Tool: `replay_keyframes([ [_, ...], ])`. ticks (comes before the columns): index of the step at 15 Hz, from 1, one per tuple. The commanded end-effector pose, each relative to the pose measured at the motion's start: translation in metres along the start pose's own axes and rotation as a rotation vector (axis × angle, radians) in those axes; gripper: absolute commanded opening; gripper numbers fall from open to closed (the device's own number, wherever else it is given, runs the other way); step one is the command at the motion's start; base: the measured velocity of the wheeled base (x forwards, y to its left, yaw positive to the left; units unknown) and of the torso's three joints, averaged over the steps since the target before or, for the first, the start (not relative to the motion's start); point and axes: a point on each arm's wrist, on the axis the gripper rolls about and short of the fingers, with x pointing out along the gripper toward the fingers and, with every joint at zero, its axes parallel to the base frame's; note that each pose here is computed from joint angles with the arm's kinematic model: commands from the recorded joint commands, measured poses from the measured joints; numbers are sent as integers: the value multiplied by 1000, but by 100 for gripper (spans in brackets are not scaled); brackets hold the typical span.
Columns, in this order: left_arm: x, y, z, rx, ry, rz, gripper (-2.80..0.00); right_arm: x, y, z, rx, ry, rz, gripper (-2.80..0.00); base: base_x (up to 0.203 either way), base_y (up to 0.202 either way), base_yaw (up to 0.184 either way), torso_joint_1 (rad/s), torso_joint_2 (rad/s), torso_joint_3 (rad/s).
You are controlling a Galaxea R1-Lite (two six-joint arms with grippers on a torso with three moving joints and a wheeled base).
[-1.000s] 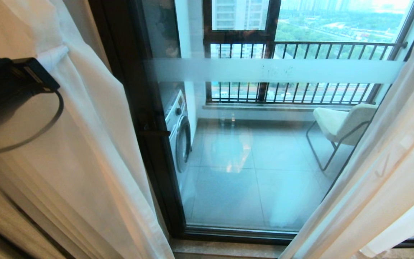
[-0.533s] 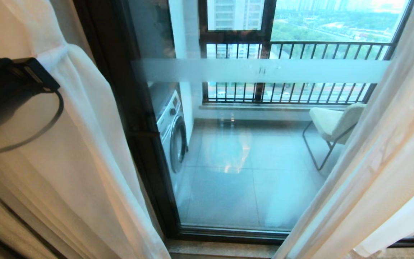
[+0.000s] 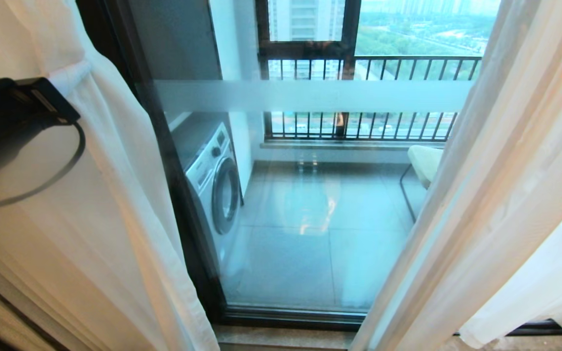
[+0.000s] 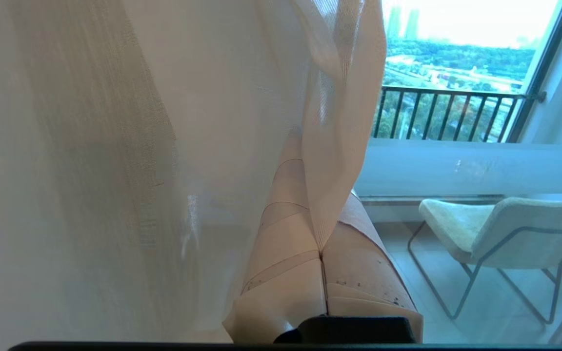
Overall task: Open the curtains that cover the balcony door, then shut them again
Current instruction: Close the inner curtains on both sides
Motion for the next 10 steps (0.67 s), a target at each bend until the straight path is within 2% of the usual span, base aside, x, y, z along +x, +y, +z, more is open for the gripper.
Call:
replay_keyframes([
  [1,1,0,2,1,-11,-3,-280,0,0,0,-1,0,0,-280,0,-183,-1,7,6,2],
  [10,5,0,3,2,-18,-4,-280,0,0,0,-1,0,0,-280,0,-185,1,3,2,0],
])
